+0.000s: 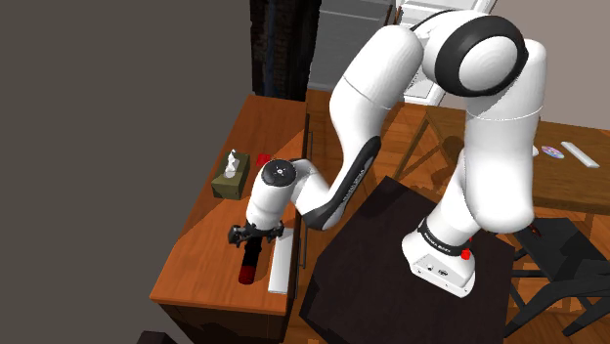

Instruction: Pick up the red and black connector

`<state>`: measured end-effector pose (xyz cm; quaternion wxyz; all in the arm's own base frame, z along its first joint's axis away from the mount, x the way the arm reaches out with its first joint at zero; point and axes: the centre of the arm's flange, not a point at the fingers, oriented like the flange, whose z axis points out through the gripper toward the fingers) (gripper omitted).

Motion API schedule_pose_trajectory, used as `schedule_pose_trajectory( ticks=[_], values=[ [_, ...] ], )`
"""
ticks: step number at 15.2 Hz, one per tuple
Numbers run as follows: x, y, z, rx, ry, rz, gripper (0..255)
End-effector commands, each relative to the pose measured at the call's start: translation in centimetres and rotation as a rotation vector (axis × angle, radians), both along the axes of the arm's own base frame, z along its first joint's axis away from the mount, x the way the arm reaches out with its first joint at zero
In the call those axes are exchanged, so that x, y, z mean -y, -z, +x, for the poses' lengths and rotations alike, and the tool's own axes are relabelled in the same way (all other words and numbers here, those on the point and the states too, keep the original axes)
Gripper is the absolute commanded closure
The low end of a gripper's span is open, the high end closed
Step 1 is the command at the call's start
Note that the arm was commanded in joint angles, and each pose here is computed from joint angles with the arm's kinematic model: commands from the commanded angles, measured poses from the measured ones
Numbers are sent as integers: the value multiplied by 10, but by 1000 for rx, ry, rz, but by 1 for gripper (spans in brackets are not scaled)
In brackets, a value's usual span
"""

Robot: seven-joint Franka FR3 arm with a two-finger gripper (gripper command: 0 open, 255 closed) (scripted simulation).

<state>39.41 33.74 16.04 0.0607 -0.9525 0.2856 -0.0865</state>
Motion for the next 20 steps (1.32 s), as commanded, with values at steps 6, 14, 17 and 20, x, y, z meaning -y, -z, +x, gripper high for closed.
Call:
schedule_pose_trajectory(
  ticks=[6, 14, 17, 20],
  values=[
    [-1, 34, 0, 2, 2, 0, 0],
    [-1, 34, -1, 2, 2, 0, 255],
    [-1, 34, 0, 2, 2, 0, 255],
    [-1, 18, 0, 2, 2, 0, 255]
  ],
)
